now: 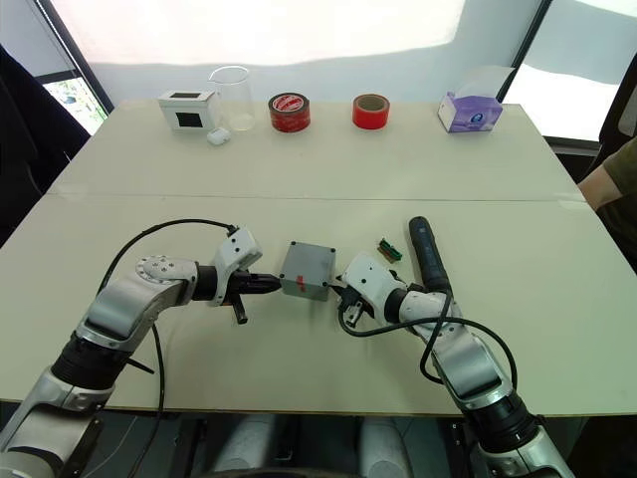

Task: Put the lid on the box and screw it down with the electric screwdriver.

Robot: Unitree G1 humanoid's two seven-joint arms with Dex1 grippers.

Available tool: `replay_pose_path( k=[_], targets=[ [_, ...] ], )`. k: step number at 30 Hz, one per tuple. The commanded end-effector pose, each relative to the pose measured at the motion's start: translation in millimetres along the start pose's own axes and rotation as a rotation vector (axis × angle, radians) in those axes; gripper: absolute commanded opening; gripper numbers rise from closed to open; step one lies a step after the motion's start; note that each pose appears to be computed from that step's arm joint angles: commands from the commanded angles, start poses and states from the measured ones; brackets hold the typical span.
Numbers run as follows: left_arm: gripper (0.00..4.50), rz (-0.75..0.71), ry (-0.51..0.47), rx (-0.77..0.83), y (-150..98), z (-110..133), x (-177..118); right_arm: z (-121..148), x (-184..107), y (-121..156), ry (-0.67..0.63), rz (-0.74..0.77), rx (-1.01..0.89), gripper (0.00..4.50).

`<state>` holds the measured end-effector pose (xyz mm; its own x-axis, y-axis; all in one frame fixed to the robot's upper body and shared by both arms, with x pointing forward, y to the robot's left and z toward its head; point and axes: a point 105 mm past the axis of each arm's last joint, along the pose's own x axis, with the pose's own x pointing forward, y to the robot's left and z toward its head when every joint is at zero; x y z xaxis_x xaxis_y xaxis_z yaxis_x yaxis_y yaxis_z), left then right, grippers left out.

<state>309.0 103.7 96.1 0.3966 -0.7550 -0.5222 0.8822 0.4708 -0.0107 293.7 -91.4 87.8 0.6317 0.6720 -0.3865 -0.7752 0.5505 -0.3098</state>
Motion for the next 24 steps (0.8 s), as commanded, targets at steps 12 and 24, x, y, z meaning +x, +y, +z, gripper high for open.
replay_pose_path(
  k=[12, 24],
  targets=[
    [0.00, 0.090, -0.134, 0.102, 19, 29, -17, 24, -27, -8, -0.111, -0.021, 0.026, 0.78],
    [0.00, 0.030, -0.409, 0.160, 16, 99, -47, 25, -98, -51, -0.109, -0.206, 0.264, 0.78]
  ],
)
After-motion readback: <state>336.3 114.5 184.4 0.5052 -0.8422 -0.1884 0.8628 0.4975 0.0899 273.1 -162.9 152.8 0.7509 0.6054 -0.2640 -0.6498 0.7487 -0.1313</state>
